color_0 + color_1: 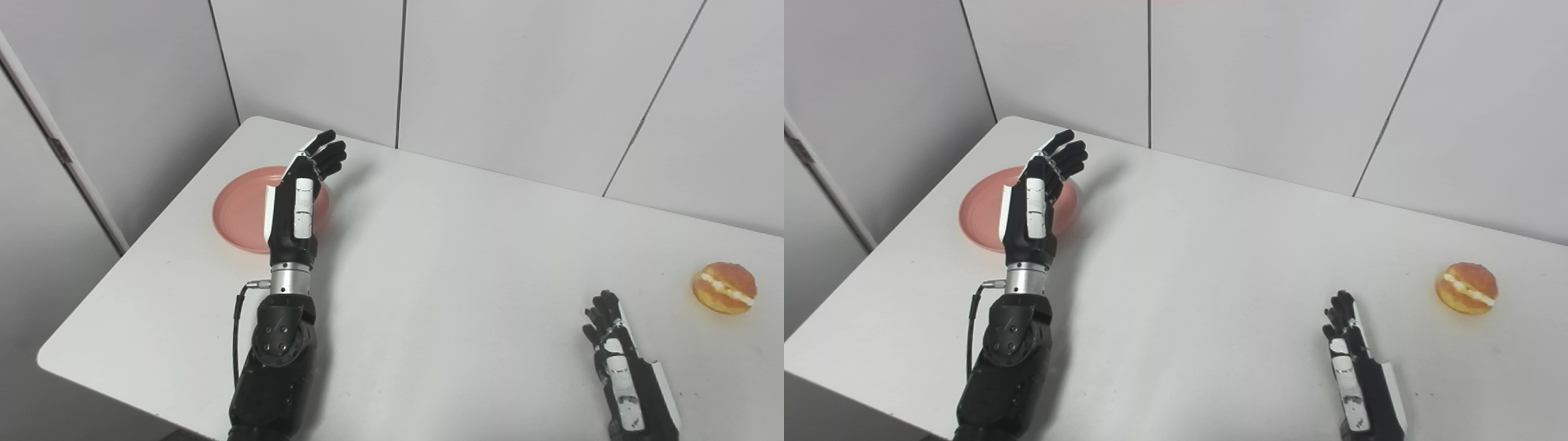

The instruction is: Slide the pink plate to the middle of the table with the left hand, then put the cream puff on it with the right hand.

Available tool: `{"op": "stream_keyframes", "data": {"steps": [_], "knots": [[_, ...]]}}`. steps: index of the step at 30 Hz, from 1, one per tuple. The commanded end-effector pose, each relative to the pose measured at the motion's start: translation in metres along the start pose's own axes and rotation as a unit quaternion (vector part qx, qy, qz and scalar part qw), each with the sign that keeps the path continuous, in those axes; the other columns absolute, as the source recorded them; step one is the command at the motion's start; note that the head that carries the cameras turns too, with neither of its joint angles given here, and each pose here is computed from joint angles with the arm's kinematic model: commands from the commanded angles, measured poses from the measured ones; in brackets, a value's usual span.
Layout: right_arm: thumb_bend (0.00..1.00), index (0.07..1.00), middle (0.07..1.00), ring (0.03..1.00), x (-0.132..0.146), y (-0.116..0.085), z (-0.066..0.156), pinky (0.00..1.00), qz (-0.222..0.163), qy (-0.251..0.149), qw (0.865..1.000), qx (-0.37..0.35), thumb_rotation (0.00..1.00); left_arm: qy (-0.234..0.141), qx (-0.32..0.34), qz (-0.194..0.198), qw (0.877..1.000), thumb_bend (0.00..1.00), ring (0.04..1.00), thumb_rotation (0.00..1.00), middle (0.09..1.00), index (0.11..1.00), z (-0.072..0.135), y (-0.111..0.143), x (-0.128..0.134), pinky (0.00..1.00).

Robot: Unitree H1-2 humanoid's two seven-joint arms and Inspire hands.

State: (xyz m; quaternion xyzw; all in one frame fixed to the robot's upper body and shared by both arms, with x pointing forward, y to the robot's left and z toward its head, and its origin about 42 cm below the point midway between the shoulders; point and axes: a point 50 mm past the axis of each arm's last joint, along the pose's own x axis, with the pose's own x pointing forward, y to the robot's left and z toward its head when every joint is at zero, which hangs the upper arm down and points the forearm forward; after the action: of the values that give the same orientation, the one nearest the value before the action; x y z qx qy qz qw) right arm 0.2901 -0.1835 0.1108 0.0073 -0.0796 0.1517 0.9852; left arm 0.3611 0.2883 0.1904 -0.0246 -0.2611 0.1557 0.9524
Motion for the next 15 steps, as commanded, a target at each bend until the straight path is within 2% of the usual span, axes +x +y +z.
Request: {"op": "stream_keyframes", "data": {"steps": [1, 5, 7, 10, 15], "knots": [[0.54, 1.000, 1.000, 1.000, -0.006, -0.003, -0.007, 1.00, -0.004, -0.003, 1.000, 0.000, 0.93, -0.035, -0.007, 0.010, 0.999, 0.84, 0.757, 1.00, 0.742, 0.721, 0.019, 0.001, 0.018, 0.78], [0.51, 1.000, 1.000, 1.000, -0.007, -0.006, -0.007, 1.00, -0.001, -0.001, 1.000, -0.004, 0.92, -0.050, 0.011, 0.036, 0.998, 0.85, 0.730, 1.00, 0.719, 0.699, 0.032, 0.018, 0.029, 0.75], [0.51, 1.000, 1.000, 1.000, -0.007, -0.006, -0.007, 1.00, 0.001, -0.001, 1.000, -0.006, 0.94, -0.060, 0.030, 0.049, 0.997, 0.88, 0.727, 1.00, 0.722, 0.705, 0.036, 0.027, 0.032, 0.74], [0.53, 1.000, 1.000, 1.000, -0.007, -0.007, -0.007, 1.00, 0.002, 0.000, 1.000, -0.002, 0.94, -0.067, 0.038, 0.064, 0.995, 0.91, 0.717, 1.00, 0.719, 0.704, 0.039, 0.037, 0.036, 0.72], [0.54, 1.000, 1.000, 1.000, -0.008, -0.009, -0.008, 1.00, 0.002, 0.002, 1.000, -0.001, 0.93, -0.061, 0.056, 0.080, 0.993, 0.96, 0.738, 1.00, 0.736, 0.720, 0.039, 0.058, 0.042, 0.74]]}}
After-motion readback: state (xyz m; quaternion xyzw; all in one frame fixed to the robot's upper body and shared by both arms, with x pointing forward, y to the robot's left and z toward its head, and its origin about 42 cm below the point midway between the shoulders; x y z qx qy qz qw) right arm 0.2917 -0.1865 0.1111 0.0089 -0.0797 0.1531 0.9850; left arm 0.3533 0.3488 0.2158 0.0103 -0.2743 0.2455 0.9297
